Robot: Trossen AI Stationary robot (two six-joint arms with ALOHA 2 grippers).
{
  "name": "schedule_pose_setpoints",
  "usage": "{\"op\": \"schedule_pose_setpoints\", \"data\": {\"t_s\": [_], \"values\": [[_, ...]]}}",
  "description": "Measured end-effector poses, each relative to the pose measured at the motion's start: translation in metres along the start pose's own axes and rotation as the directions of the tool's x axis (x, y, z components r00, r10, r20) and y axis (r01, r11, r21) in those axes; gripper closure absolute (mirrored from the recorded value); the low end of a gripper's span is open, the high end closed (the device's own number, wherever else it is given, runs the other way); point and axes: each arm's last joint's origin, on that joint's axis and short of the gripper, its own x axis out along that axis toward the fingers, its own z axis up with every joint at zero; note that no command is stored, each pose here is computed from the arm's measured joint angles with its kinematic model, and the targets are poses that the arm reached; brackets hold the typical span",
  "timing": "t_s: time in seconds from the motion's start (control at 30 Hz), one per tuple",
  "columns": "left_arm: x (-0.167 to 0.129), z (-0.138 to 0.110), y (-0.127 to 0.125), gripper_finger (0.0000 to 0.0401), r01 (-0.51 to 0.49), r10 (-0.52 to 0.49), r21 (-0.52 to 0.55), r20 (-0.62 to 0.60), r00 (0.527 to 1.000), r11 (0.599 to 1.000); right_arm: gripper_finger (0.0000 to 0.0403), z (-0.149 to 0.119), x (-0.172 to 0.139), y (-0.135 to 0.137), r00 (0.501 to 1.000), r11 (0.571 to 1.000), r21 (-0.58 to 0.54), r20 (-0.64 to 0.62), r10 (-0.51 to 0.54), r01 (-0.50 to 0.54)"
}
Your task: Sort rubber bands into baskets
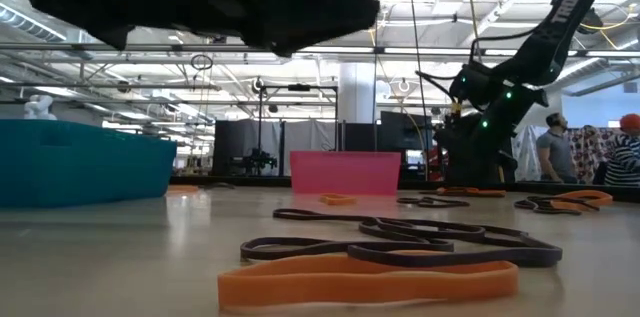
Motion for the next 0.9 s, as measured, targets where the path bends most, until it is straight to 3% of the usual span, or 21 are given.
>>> {"op": "schedule_pose_setpoints", "data": {"t_s": [0.2,0.47,0.63,0.9], "values": [[0.003,-0.008,0.007,0.0255,-0.021,0.021,0.000,-0.028,0.999,1.000,0.0255,0.001,0.001,0.002,1.000,1.000,-0.026,-0.026,-0.001,0.001],[0.005,-0.009,0.011,0.0255,0.003,-0.003,-0.004,-0.027,1.000,1.000,0.0392,0.001,0.001,0.002,1.000,0.998,-0.064,-0.031,-0.003,0.001],[0.005,-0.009,0.010,0.0255,0.008,-0.008,-0.005,-0.026,1.000,1.000,0.0399,0.009,-0.015,0.006,0.999,0.996,-0.078,0.033,0.034,-0.031],[0.005,-0.008,0.012,0.0255,0.002,-0.003,-0.041,-0.023,1.000,0.999,0.0401,0.026,-0.074,0.022,0.942,0.960,-0.132,0.196,0.271,-0.249]]}}
